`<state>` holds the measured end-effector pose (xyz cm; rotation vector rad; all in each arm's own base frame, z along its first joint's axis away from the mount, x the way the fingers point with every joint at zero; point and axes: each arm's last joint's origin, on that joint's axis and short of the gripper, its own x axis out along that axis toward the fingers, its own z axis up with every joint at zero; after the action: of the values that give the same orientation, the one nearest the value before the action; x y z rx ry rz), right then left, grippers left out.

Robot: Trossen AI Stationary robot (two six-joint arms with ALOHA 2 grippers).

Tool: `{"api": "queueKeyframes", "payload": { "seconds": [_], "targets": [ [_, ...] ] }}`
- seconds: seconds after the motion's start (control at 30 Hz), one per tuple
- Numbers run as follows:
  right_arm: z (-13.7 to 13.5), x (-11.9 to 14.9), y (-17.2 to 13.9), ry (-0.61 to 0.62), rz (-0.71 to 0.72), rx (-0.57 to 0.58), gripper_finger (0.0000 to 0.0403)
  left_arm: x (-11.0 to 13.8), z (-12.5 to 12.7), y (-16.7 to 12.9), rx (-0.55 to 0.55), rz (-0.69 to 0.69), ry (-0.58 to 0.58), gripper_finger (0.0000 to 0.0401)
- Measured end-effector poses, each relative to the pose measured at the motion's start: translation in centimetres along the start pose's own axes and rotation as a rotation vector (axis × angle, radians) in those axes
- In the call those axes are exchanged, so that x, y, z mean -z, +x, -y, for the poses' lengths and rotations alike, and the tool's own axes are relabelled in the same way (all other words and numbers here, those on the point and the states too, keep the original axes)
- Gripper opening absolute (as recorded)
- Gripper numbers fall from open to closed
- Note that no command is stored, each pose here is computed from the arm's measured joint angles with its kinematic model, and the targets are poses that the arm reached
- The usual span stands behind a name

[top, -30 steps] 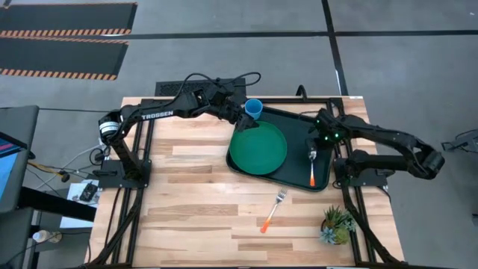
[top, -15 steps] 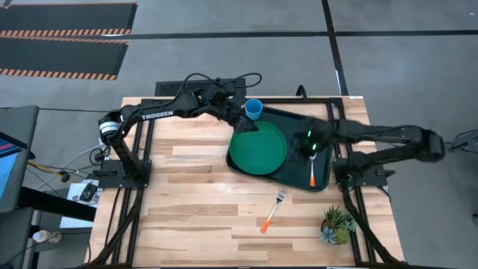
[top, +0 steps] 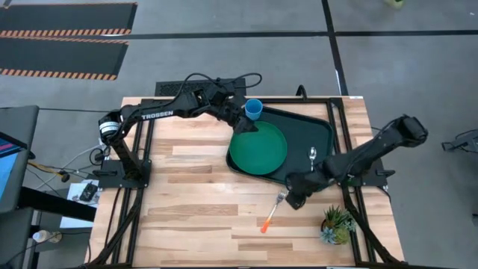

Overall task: Pick and place plate/cup/fork/spoon on tray
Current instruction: Put the orange fork on the black tray to the right of the green plate

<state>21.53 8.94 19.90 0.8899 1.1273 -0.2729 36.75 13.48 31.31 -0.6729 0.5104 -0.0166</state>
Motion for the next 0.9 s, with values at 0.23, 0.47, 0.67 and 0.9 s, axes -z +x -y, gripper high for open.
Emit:
{"api": "queueKeyframes", "payload": {
  "seconds": [0.23,0.47,0.67,0.9],
  "targets": [
    [-0.4,1.3,2.3,0.259,0.070,0.082,0.0227,0.2,-0.1,0.0,-0.008,-0.017,0.005,0.0284],
    [0.1,0.9,4.9,0.320,0.136,0.169,0.0221,0.2,-0.1,0.0,-0.009,-0.022,0.010,0.0284],
    [0.5,0.2,6.7,0.324,0.141,0.202,0.0220,0.4,-0.2,0.0,-0.018,-0.040,0.021,0.0284],
    [0.6,-0.6,7.0,0.302,0.145,0.190,0.0218,0.5,-0.2,0.0,-0.022,-0.049,0.020,0.0284]
  ]
}}
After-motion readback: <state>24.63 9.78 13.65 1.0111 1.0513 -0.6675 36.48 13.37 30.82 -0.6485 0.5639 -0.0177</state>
